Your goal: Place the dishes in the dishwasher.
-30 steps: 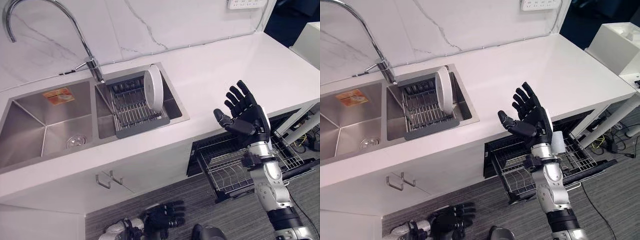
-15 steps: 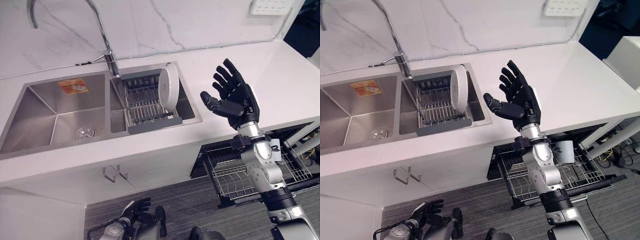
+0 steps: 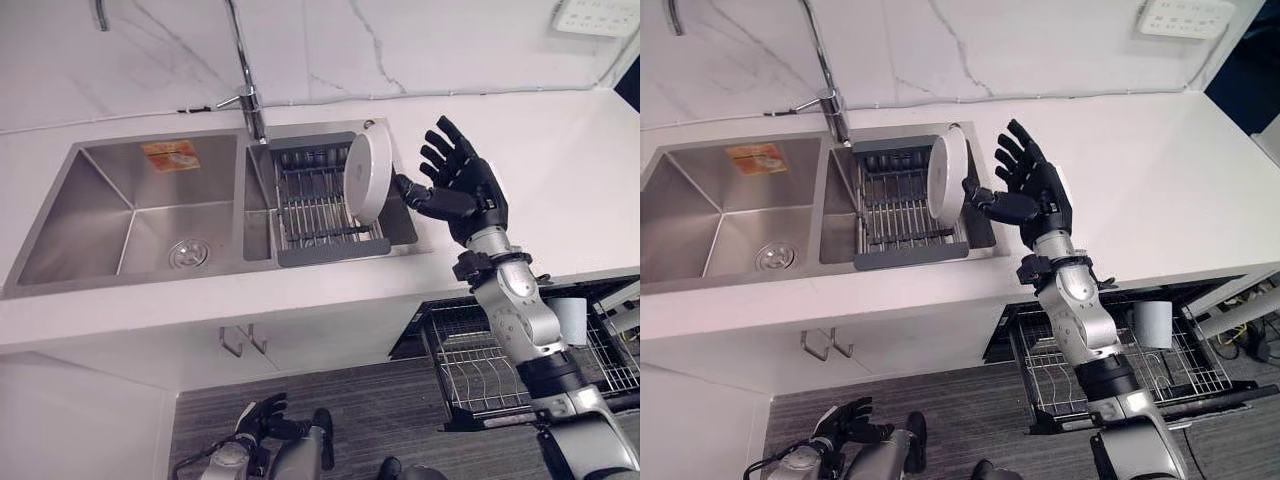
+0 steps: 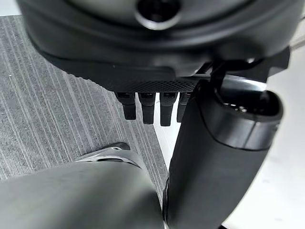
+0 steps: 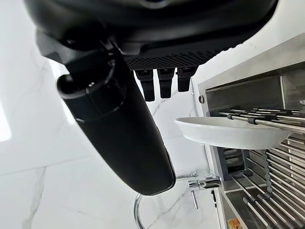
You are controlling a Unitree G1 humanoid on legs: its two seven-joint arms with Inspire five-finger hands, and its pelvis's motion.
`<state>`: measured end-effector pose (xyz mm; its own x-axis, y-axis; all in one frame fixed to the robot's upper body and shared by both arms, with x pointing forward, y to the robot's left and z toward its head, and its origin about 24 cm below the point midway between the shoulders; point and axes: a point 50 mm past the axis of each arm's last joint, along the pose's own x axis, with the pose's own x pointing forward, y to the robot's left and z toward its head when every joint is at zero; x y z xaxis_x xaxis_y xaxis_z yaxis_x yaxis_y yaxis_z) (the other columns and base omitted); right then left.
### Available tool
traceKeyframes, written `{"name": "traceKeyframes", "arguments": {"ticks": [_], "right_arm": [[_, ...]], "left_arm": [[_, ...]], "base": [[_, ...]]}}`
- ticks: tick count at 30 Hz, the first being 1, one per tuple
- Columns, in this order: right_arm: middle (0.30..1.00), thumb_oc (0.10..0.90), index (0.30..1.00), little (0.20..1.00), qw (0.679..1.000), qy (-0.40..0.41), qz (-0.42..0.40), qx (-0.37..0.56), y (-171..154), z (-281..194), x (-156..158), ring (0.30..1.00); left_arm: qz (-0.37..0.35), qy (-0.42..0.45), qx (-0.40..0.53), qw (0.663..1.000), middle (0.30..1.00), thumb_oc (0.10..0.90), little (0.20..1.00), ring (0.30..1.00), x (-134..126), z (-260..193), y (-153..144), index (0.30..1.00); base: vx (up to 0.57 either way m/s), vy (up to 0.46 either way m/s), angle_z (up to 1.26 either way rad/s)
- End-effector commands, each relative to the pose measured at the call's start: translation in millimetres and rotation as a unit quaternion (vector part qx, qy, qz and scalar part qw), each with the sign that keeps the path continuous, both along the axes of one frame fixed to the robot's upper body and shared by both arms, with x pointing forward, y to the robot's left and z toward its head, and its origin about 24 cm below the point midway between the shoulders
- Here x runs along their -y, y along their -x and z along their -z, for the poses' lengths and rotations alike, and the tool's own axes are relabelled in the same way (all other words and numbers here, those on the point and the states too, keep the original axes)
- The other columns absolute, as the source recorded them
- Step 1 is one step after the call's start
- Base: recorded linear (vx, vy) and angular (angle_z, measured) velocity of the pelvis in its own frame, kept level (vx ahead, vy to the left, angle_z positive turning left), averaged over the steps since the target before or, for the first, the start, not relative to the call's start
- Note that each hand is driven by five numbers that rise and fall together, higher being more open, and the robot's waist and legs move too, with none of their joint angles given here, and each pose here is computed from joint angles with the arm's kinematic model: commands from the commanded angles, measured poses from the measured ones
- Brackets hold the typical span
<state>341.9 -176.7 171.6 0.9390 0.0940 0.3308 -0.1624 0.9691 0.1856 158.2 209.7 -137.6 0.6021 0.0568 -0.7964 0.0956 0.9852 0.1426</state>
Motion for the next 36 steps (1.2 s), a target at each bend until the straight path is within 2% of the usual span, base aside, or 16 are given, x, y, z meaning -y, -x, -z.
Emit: {"name": "traceKeyframes", "arguments": {"ticks": [1, 17, 36], "right_arm": [[0.900, 0.800, 0.900, 0.900, 0.992, 0.002, 0.016, 0.121, 1, -62, 6, 0.900], [0.900, 0.800, 0.900, 0.900, 0.995, -0.027, 0.042, 0.083, -16, -59, 10, 0.900], [0.900, 0.800, 0.900, 0.900, 0.998, -0.038, 0.036, 0.045, -25, -45, 9, 0.900]], "left_arm": [[0.021, -0.079, -0.118, 0.990, 0.900, 0.800, 0.900, 0.900, -29, 18, 66, 0.900], [0.024, -0.090, -0.127, 0.987, 0.900, 0.800, 0.900, 0.900, -39, 17, 72, 0.900], [0.041, -0.098, -0.132, 0.986, 0.900, 0.800, 0.900, 0.900, -43, 17, 75, 0.900]], "base": [[0.05, 0.007, 0.16], [0.04, 0.010, 0.06], [0.01, 0.002, 0.02]]}}
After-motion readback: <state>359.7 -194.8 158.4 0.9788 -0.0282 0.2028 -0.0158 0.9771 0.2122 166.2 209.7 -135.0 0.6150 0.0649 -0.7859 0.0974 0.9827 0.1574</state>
